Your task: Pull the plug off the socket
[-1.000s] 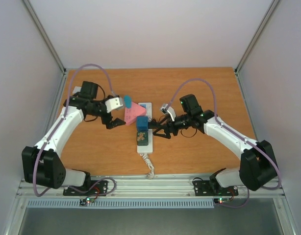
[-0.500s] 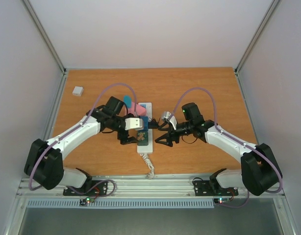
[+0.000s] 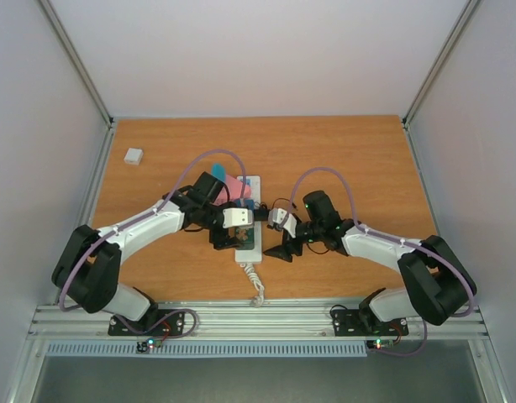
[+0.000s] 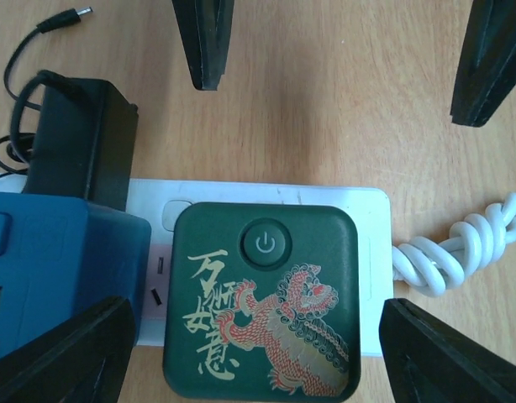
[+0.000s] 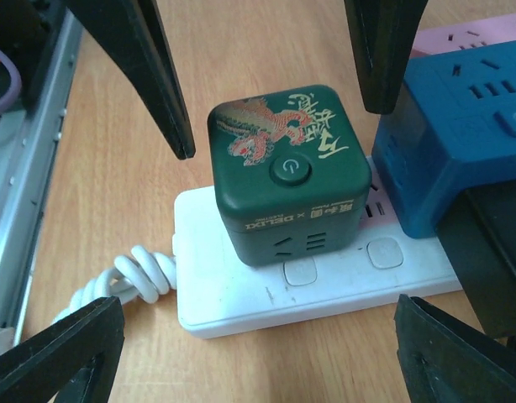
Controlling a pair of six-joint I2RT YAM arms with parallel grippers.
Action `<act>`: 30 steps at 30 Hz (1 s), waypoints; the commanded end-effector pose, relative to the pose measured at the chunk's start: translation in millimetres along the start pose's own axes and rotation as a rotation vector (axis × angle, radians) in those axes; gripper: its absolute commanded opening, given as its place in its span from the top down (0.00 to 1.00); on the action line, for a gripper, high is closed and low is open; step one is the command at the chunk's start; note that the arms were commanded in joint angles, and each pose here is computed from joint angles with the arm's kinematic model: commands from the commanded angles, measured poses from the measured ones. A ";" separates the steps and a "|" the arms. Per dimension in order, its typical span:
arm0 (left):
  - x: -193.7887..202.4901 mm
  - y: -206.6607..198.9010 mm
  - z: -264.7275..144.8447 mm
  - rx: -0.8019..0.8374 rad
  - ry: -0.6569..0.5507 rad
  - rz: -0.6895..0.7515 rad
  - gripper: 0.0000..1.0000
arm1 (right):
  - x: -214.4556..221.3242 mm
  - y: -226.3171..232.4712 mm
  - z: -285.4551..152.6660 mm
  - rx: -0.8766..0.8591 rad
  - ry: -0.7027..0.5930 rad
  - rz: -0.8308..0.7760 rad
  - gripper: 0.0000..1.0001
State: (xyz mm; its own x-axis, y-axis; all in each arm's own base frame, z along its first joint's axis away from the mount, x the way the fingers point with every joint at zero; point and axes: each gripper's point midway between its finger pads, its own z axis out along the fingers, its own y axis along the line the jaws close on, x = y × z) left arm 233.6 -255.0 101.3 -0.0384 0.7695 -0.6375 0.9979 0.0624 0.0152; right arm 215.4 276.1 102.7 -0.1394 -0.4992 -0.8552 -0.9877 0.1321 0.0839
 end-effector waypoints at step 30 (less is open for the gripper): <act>29.1 -12.1 -5.9 -0.033 0.060 0.096 0.62 | -4.5 10.8 51.6 0.047 -0.117 -0.169 0.09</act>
State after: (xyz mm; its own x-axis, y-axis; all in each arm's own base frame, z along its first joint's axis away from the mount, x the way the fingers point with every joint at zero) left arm 227.8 -242.5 85.3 0.0079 0.7934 -0.6087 0.9962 0.0464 0.0734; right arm 211.1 315.7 79.4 0.0260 -0.4512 -0.8920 -0.9906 0.1083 -0.0837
